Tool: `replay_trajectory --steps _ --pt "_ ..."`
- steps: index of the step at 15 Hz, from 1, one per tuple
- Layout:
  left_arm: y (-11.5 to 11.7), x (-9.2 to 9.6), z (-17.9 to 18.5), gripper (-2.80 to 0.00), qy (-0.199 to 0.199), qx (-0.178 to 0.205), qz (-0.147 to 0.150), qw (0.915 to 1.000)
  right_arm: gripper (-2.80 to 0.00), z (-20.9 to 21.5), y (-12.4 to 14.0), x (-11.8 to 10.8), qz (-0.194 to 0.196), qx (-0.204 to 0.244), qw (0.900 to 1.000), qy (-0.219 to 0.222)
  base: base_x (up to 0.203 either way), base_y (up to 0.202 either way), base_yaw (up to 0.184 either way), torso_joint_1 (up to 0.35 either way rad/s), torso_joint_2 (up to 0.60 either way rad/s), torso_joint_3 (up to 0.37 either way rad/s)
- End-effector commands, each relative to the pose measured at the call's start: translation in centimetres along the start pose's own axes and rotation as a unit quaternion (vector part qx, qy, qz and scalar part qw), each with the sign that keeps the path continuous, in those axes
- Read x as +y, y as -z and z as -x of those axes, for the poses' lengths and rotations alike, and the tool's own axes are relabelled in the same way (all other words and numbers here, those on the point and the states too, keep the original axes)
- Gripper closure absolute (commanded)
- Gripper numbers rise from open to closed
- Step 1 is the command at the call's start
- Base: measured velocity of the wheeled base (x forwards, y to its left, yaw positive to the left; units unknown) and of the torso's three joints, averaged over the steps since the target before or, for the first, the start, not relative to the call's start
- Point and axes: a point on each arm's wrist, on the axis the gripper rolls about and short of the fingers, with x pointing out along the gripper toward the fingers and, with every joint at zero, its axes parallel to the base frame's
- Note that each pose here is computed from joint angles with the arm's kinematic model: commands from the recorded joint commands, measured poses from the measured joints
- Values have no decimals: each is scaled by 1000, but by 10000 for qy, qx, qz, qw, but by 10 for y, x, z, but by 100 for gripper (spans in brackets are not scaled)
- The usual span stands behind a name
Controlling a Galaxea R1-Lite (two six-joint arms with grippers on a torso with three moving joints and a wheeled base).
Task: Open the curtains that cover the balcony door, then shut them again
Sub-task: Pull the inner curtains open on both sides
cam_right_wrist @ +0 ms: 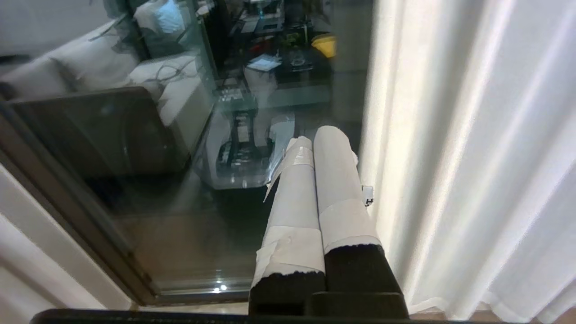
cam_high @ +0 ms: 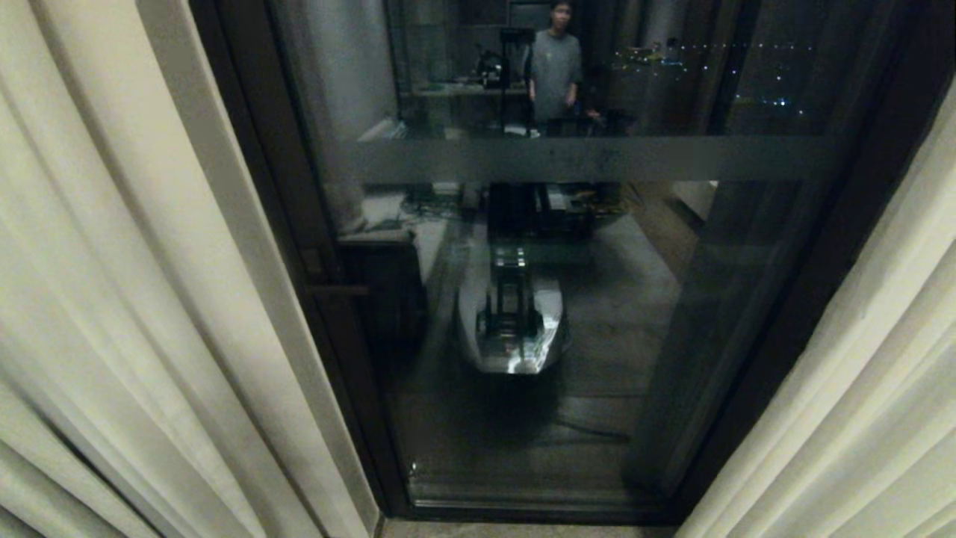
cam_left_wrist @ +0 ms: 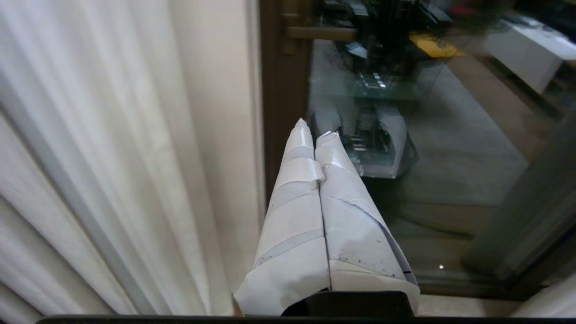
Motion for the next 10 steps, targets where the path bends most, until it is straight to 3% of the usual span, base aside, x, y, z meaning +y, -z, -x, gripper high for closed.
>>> replay_trajectory --steps 1,10 --pt "0 0 0 0 -1 -10 3 10000 0 0 0 0 -4 -5 10000 0 0 -193 -1 2 -2 -2" --pt "0 0 0 0 0 -16 3 10000 0 0 0 0 -4 -5 10000 0 0 -191 1 2 2 2"
